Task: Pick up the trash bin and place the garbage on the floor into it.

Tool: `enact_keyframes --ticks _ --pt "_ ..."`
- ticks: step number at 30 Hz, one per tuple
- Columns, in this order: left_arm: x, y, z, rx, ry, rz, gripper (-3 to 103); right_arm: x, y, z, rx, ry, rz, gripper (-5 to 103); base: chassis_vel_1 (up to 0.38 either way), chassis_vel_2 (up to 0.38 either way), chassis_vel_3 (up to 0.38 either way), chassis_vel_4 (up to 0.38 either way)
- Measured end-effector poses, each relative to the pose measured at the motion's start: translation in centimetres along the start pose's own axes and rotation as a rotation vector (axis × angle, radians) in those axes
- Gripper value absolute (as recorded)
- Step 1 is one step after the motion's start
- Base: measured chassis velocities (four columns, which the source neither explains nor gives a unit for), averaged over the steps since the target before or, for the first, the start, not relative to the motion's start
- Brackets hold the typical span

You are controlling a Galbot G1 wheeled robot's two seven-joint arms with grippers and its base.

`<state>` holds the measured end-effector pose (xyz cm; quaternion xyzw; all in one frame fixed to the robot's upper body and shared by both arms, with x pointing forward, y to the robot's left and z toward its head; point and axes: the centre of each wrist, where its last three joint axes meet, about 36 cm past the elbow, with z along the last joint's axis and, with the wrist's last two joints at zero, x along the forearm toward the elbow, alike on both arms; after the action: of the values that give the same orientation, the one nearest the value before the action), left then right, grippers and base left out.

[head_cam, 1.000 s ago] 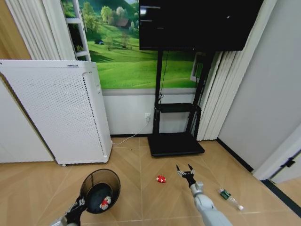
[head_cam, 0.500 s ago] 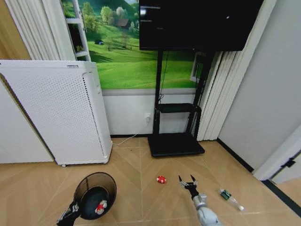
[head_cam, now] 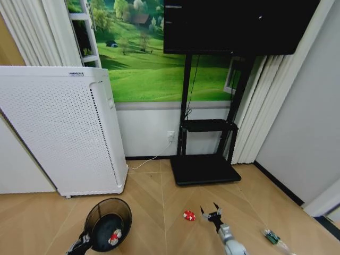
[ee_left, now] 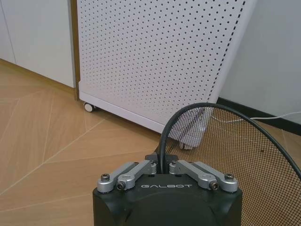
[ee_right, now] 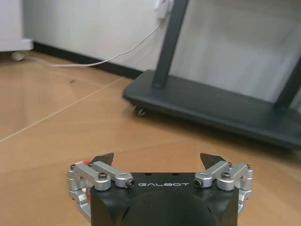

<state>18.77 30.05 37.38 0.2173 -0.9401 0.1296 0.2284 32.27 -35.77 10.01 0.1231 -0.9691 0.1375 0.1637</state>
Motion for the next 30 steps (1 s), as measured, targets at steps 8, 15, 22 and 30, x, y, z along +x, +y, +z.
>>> enact_keyframes --ticks 8,15,22,30 --pt "-0.3 0.0 0.2 0.019 0.001 -0.003 6 1.3 2.8 1.7 0.043 -0.007 -0.125 100 0.027 -0.055 -0.03 0.044" --pt "-0.3 -0.1 0.2 0.024 0.002 -0.005 6 -0.3 5.6 2.0 0.069 0.017 -0.161 100 0.0 0.0 0.0 0.0" --pt "0.0 0.3 0.2 0.016 0.004 -0.014 6 -2.6 6.6 1.8 0.067 0.051 -0.169 100 0.0 0.0 0.0 0.0" --pt "0.4 0.7 -0.3 0.011 -0.006 -0.024 6 -5.4 6.2 0.8 0.036 0.117 -0.12 100 0.0 0.0 0.0 0.0"
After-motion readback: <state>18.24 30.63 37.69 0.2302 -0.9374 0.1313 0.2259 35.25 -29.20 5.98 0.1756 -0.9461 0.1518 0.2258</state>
